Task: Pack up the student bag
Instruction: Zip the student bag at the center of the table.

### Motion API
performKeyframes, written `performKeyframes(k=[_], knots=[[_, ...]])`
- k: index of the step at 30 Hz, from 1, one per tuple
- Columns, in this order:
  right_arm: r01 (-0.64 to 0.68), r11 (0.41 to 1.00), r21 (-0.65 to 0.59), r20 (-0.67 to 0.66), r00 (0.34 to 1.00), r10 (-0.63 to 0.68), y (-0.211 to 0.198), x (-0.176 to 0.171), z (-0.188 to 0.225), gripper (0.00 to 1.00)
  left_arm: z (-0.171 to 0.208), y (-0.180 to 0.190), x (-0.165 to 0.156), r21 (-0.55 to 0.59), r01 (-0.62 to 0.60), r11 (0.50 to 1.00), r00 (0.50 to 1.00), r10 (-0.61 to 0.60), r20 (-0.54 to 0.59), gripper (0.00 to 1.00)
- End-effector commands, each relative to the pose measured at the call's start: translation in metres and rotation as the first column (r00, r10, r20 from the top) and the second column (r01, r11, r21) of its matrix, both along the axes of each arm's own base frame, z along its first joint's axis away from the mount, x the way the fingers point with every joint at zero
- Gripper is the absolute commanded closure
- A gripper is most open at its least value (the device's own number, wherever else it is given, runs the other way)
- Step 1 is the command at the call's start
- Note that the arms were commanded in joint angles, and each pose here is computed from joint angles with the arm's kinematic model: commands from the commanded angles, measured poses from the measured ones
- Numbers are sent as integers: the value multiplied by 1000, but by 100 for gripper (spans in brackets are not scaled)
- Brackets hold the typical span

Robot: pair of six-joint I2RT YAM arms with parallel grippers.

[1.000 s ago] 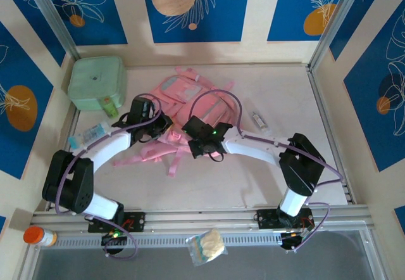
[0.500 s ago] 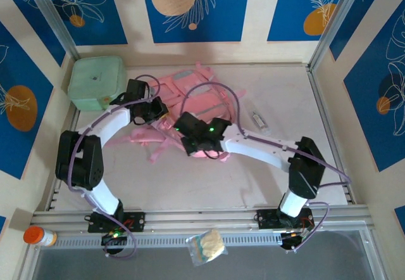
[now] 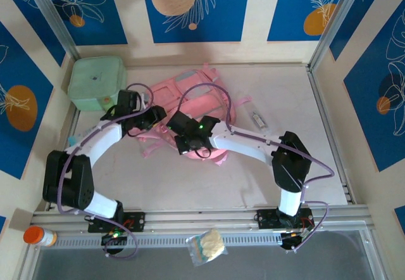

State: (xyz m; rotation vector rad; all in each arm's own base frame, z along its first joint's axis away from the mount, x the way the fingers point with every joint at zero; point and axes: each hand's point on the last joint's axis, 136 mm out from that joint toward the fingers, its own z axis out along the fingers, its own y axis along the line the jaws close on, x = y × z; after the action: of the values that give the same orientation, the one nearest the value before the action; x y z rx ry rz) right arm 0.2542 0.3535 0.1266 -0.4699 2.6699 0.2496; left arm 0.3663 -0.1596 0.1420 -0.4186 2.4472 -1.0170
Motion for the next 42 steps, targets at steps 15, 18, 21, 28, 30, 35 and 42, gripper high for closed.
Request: performKeyframes(k=[15, 18, 21, 28, 30, 35, 42], knots=[[439, 898, -1, -181, 883, -432, 2, 5, -38, 58, -28, -23, -23, -120, -90, 989, 994, 81, -79, 59], [443, 896, 3, -177, 883, -436, 0, 4, -39, 59, -33, -24, -28, -125, -137, 983, 988, 126, -94, 62], [454, 891, 23, -173, 879, -444, -8, 4, -40, 59, -43, -26, -33, -81, -177, 981, 978, 166, -125, 62], [443, 895, 48, -149, 889, -432, -16, 3, -31, 58, -65, -37, -28, -65, -265, 962, 951, 250, -183, 66], [447, 893, 50, -149, 887, -436, -18, 3, -32, 58, -70, -40, -29, -34, -262, 964, 948, 251, -196, 67], [457, 888, 54, -157, 882, -445, -22, 0, -35, 58, -82, -43, -33, -5, -287, 958, 932, 277, -233, 67], [463, 884, 64, -167, 879, -447, -24, -1, -37, 57, -91, -24, -50, 96, -348, 933, 902, 361, -236, 64]])
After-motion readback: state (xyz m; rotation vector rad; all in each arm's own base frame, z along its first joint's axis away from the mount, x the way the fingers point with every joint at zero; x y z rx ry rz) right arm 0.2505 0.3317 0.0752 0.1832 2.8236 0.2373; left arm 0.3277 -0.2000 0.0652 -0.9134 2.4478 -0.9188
